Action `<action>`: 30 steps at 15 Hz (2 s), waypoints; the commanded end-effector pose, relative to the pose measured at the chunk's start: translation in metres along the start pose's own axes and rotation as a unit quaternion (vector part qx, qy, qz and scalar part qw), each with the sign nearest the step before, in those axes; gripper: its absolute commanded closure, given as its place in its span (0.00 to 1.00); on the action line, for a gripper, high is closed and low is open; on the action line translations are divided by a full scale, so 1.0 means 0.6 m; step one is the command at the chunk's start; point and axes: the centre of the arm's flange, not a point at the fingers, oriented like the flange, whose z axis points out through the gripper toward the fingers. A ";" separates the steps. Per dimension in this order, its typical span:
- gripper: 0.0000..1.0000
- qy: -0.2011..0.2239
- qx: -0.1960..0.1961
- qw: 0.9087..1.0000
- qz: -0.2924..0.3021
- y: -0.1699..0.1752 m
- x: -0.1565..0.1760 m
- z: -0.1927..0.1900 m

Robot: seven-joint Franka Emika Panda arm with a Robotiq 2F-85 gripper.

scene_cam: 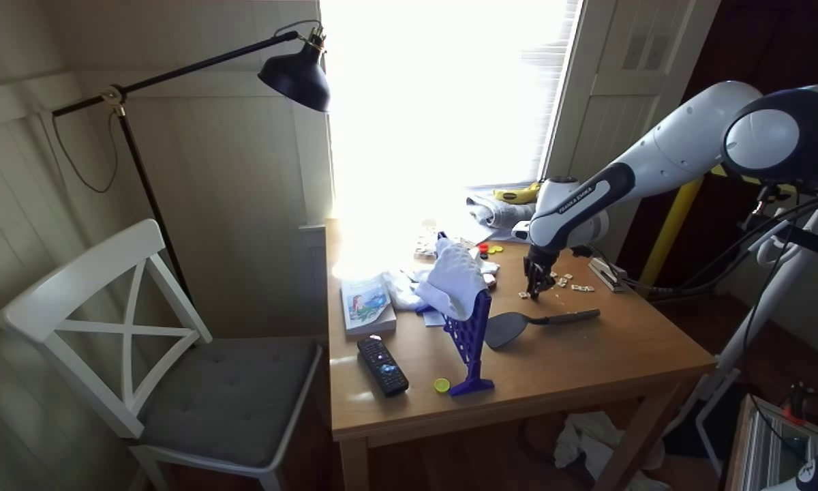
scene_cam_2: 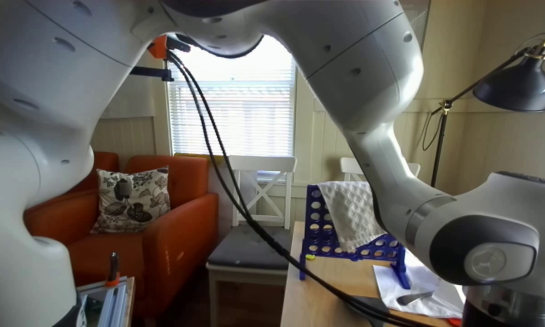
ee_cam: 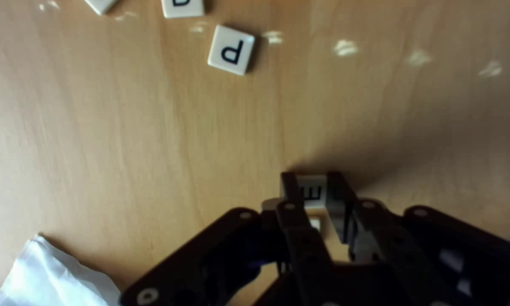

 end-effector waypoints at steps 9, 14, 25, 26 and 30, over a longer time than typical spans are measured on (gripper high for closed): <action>0.95 -0.002 0.001 0.999 -0.032 0.029 -0.010 -0.014; 0.95 -0.002 0.013 0.999 -0.045 0.049 -0.050 -0.015; 0.95 -0.022 0.017 0.999 -0.040 0.039 -0.083 -0.019; 0.95 -0.024 0.012 0.999 -0.031 0.035 -0.075 -0.019; 0.95 -0.027 -0.002 1.000 -0.008 0.027 -0.057 -0.018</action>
